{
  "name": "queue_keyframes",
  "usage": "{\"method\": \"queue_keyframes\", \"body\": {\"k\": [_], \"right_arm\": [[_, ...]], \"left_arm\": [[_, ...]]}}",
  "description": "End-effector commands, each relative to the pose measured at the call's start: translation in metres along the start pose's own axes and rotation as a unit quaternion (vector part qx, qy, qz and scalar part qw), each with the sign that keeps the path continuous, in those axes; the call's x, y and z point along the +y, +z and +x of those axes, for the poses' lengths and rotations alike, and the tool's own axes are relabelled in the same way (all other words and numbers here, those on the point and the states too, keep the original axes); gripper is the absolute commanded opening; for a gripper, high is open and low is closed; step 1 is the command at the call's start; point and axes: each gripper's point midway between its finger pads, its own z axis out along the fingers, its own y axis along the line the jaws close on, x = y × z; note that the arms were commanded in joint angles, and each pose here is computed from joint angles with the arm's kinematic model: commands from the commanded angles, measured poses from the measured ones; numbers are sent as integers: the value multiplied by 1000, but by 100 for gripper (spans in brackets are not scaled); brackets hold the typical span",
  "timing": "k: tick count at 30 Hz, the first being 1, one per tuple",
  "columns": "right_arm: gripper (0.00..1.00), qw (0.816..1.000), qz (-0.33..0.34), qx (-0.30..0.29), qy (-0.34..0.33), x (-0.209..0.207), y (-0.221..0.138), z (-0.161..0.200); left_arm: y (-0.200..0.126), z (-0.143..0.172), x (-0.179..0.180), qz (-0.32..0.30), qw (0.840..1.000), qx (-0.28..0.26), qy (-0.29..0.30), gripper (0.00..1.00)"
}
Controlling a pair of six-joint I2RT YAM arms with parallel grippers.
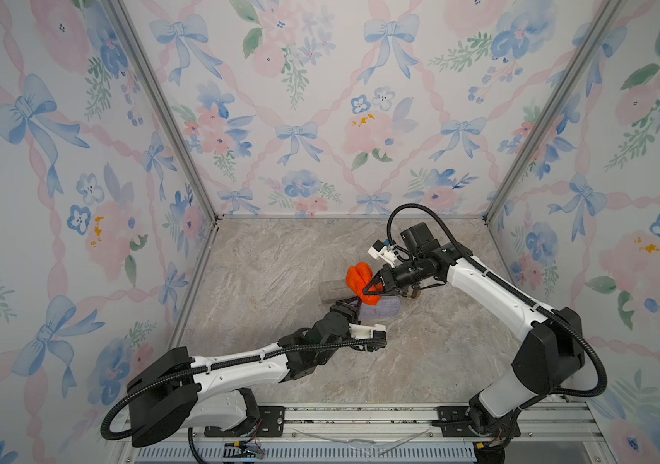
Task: Wipe the eyeglass case
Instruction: Wipe the dirt from the eyeglass case.
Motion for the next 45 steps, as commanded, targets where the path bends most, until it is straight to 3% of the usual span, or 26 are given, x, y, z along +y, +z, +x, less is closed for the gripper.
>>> {"method": "queue_keyframes", "body": {"k": [1, 4, 9, 13, 20, 25, 30, 33, 35, 38, 41, 45], "right_arm": [[0, 997, 52, 22, 50, -34, -21, 25], [0, 998, 54, 20, 39, -28, -21, 22], [0, 999, 13, 40, 6, 8, 16, 14], [0, 998, 11, 60, 14, 4, 26, 15], [0, 996, 55, 34, 68, -42, -27, 47], [0, 994, 70, 9, 80, -51, -55, 63], [0, 992, 106, -56, 39, -44, -86, 51], [0, 985, 132, -110, -4, -28, -110, 38], [0, 978, 140, -155, -30, -15, -126, 31], [0, 963, 149, -217, -64, 4, -145, 27], [0, 951, 130, -257, -114, 34, -147, 30], [0, 936, 146, -247, -202, 65, -123, 37]], "left_arm": [[-18, -11, 70, -119, 990, -31, -71, 11], [-19, -12, 71, -119, 990, -33, -71, 11], [-16, -16, 69, -115, 990, -37, -67, 11], [-12, -14, 66, -111, 991, -30, -61, 11], [-13, -6, 68, -118, 990, -18, -71, 11], [-15, -5, 69, -117, 989, -18, -90, 11], [-17, -1, 59, -88, 989, -10, -121, 10], [-19, 2, 57, -63, 980, -9, -190, 10], [-21, 4, 60, -44, 959, -17, -280, 11], [-21, 4, 70, 32, 891, -35, -452, 10], [-26, -7, 78, 89, 832, -75, -542, 10], [-31, -29, 90, 179, 748, -131, -625, 9]]}}
